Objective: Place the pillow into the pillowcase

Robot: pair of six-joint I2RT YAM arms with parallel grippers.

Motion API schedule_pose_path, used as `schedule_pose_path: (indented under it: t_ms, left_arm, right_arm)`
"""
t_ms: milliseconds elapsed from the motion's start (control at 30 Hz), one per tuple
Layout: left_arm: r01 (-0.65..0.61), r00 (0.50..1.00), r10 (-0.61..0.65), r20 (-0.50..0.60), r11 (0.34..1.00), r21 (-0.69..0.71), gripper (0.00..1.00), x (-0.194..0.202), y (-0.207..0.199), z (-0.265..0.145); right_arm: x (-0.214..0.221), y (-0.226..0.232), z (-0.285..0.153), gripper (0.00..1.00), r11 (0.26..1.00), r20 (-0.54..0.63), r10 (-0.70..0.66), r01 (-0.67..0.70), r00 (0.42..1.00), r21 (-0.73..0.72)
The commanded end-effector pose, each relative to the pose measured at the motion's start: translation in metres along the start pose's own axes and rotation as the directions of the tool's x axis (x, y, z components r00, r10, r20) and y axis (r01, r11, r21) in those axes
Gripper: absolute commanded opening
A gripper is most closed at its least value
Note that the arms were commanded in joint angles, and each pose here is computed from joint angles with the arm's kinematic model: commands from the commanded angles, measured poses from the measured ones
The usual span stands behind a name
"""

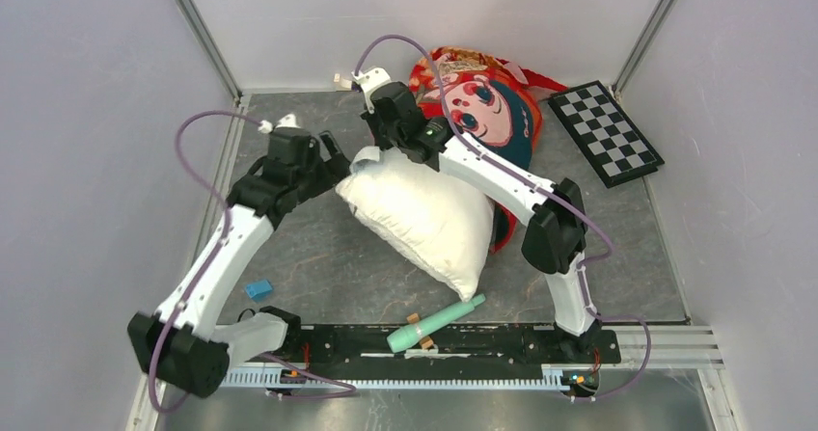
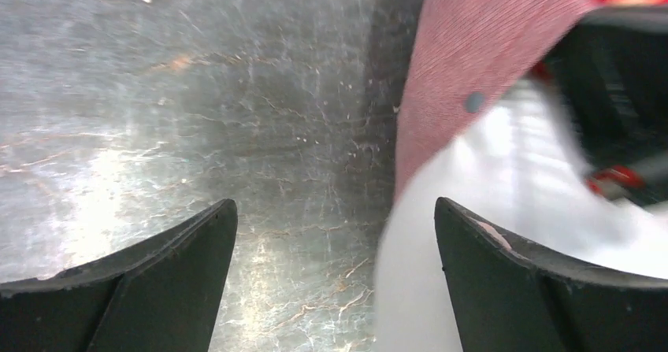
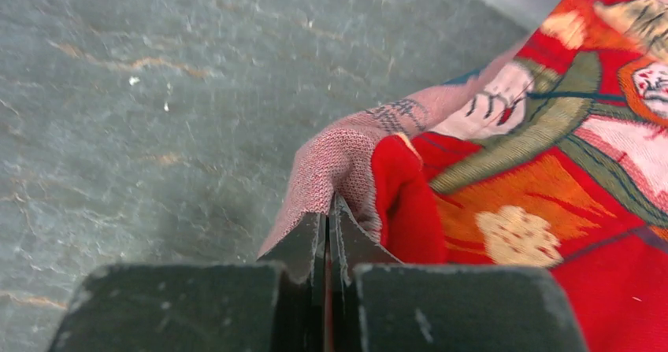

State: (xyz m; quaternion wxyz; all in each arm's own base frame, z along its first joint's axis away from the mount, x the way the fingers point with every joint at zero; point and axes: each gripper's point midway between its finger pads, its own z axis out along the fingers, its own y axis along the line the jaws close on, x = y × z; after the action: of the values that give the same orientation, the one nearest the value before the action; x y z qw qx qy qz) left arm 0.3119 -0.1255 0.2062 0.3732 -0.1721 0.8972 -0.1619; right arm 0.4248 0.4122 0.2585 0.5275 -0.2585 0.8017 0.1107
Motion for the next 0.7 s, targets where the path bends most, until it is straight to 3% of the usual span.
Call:
schedule_pose_path:
  t_ms: [0, 100, 167, 300, 333, 500, 567, 667]
  left_arm:
    - [0.095, 0.986, -0.094, 0.135, 0.995, -0.002, 1.0, -0.015, 0.021, -0.036]
    - [0.093, 0.988, -0.099, 0.122, 0.994, 0.054, 1.0, -0.007, 0.017, -0.044]
    - [0.081, 0.995, -0.085, 0.044, 0.994, 0.077, 1.0, 0.011, 0.014, -0.041]
    - [0.106, 0.994, -0.105, -0.02, 0.99, 0.088, 1.0, 0.043, 0.024, -0.03]
    - [0.112, 0.994, -0.11, -0.028, 0.99, 0.08, 1.0, 0.049, 0.028, -0.025]
    - [0.155, 0.986, -0.151, -0.064, 0.986, 0.056, 1.0, 0.071, 0.041, -0.009]
    - [0.176, 0.983, -0.175, -0.049, 0.984, 0.003, 1.0, 0.07, 0.053, -0.001]
    - [0.203, 0.976, -0.198, -0.093, 0.978, 0.042, 1.0, 0.072, 0.047, 0.016]
  right_arm:
    - [-0.033, 0.006, -0.005, 0.0, 0.994, 0.11, 0.061, -0.051, 0.992, -0.094]
    - [-0.051, 0.012, -0.017, 0.08, 0.99, 0.147, 0.065, -0.045, 0.987, -0.136]
    - [-0.067, 0.012, -0.028, 0.24, 0.987, 0.178, 0.067, -0.039, 0.982, -0.158]
    - [-0.081, 0.012, -0.05, 0.67, 0.984, 0.2, 0.041, -0.005, 0.979, -0.178]
    - [-0.078, 0.011, -0.056, 0.73, 0.985, 0.196, 0.026, 0.008, 0.98, -0.172]
    - [-0.036, 0.001, -0.074, 0.86, 0.985, 0.128, -0.117, 0.132, 0.985, -0.114]
    - [-0.007, -0.004, -0.072, 0.88, 0.976, 0.069, -0.189, 0.195, 0.98, -0.1]
    - [0.022, -0.01, -0.073, 0.91, 0.957, 0.015, -0.277, 0.277, 0.961, -0.091]
